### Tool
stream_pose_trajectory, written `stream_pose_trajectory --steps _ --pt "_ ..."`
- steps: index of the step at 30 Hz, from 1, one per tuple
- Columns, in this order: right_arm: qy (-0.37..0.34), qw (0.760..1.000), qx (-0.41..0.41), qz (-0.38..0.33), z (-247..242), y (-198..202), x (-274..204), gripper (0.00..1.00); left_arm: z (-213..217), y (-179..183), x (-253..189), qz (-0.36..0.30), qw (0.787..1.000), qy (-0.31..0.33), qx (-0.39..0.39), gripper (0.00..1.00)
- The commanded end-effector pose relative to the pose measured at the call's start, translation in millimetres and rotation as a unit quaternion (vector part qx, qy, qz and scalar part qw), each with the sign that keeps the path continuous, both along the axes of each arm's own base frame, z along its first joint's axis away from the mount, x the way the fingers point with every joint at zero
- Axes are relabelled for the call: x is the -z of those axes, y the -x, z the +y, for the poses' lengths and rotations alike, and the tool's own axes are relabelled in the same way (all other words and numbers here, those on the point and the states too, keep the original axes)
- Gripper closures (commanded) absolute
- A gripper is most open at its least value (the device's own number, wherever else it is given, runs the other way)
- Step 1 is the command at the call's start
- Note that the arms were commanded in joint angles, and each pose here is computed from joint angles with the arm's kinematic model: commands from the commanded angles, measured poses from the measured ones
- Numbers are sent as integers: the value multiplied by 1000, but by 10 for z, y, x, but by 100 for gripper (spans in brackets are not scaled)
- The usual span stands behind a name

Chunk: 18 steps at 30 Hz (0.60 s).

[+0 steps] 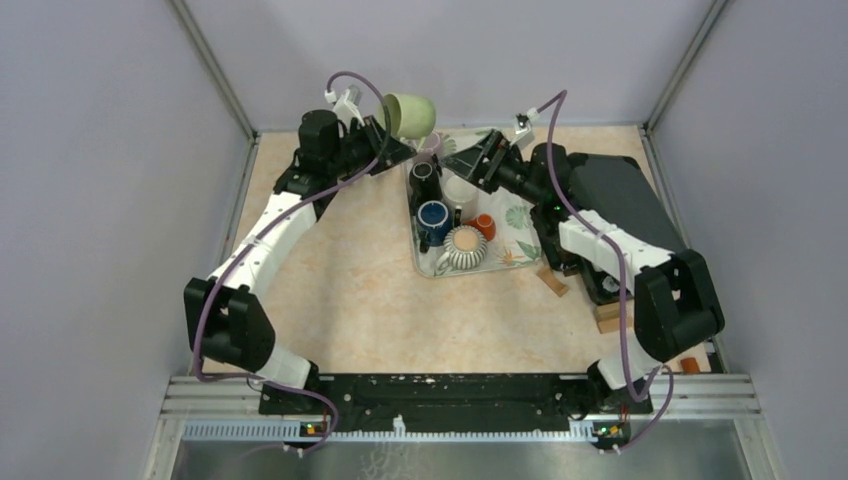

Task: Turn the mug right side up
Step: Turn over the cup on the tray.

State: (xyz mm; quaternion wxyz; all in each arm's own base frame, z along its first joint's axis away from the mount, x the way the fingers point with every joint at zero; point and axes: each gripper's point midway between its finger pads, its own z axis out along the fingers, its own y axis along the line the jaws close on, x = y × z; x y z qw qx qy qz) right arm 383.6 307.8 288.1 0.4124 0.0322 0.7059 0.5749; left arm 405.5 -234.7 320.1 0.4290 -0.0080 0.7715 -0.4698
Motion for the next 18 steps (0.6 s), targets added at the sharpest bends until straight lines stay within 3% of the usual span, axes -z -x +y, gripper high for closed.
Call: stream_pose_trajectory --steps 1,18 --pt "26 999 15 -39 -90 117 -216 5 209 37 -606 -99 995 -18 -26 100" --pt "148 986 64 -42 -471 300 -151 1 706 164 -209 -62 985 -129 -99 100"
